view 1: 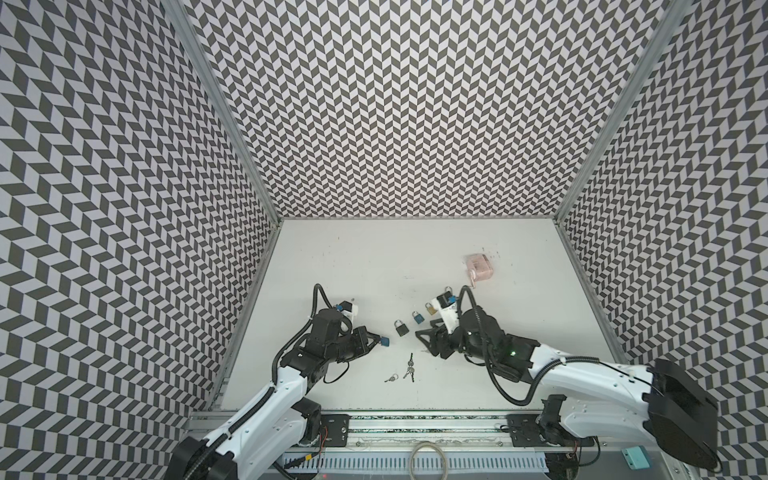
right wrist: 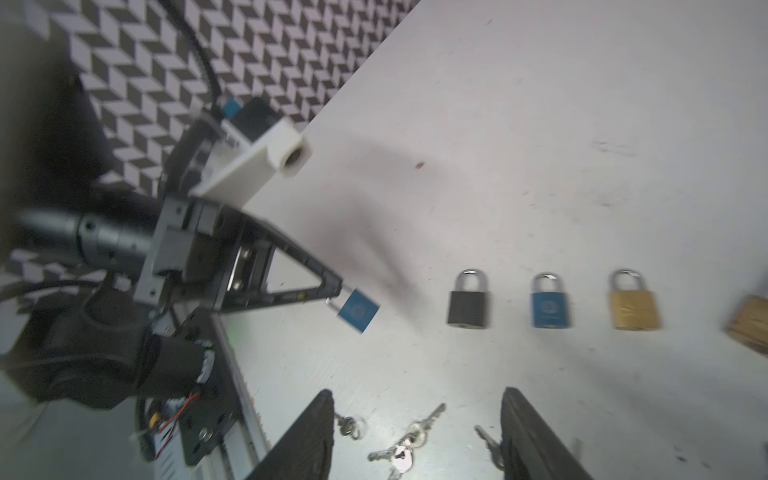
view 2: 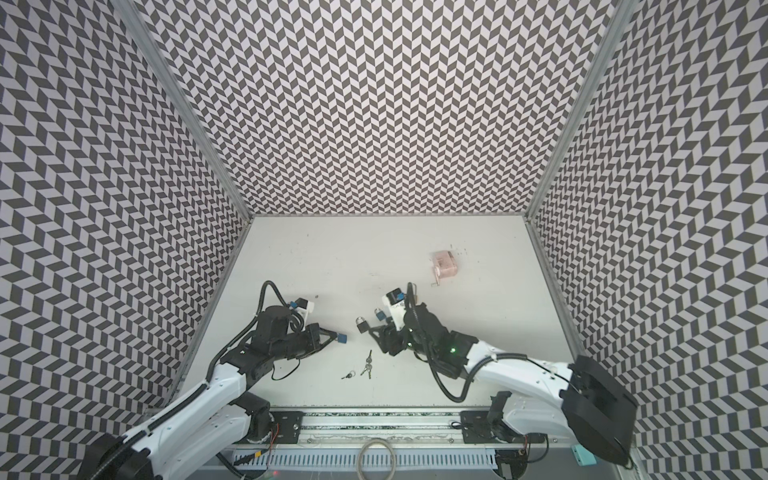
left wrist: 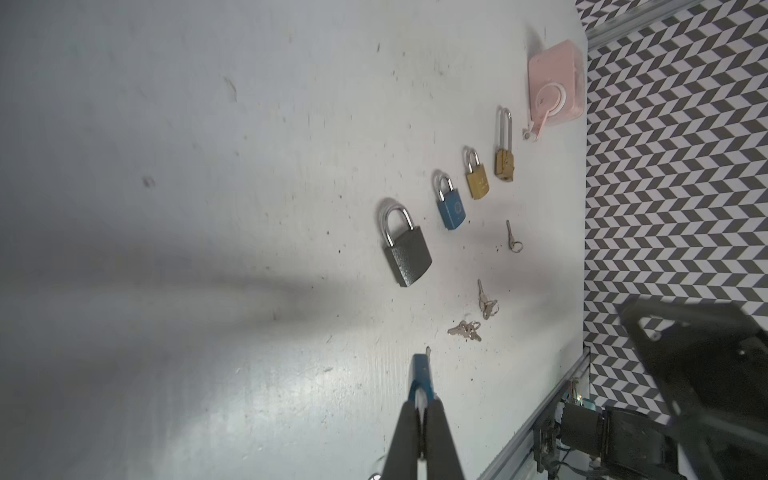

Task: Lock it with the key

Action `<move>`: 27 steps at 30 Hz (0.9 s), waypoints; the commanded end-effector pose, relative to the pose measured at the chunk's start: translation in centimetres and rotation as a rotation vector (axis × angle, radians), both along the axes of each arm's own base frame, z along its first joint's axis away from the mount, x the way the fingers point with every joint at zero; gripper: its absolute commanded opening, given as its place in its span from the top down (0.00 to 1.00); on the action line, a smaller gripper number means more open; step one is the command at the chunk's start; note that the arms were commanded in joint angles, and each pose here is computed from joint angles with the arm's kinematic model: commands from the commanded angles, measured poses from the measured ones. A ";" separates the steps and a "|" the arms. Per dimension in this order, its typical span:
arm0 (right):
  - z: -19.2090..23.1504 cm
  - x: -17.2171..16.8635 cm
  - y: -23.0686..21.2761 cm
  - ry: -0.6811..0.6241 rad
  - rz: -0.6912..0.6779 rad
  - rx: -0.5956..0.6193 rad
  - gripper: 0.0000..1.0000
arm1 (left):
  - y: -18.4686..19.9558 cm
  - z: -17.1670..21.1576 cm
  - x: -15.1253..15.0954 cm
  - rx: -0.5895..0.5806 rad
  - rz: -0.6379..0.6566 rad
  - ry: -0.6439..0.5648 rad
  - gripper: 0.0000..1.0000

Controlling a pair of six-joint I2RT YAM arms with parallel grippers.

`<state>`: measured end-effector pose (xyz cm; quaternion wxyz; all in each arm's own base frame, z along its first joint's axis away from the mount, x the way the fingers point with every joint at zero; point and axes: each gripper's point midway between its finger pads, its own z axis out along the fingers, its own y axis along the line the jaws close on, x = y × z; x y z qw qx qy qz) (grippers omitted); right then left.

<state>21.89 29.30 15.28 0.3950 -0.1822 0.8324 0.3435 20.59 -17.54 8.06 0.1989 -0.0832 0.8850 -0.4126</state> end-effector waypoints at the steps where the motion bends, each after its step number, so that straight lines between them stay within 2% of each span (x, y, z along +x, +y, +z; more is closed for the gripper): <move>1: 0.6 1.2 -2.3 -0.029 -0.113 0.038 0.38 | -1.3 2.2 2.1 -0.116 0.020 -0.092 1.00; 7: 1.1 1.4 -2.9 -0.031 -0.128 0.034 0.37 | 0.9 0.3 3.4 -0.045 0.104 -0.081 1.00; 10: 1.3 1.6 -3.2 -0.033 -0.145 0.043 0.35 | 1.9 -0.4 3.6 -0.048 0.139 -0.083 1.00; 15: 1.9 2.4 -4.2 -0.041 -0.191 0.057 0.31 | 1.4 -1.7 2.8 -0.071 0.098 -0.057 1.00; 21: 3.1 3.8 -6.4 -0.053 -0.287 0.080 0.27 | 1.9 -2.8 2.5 -0.046 0.111 -0.051 0.99; 25: 3.1 5.4 -9.5 -0.046 -0.458 0.066 0.15 | 2.1 -3.0 2.6 -0.030 0.113 -0.058 0.77; 27: 3.2 6.4 -12.0 -0.055 -0.597 0.046 0.05 | 2.5 -3.0 2.9 -0.013 0.128 -0.067 0.63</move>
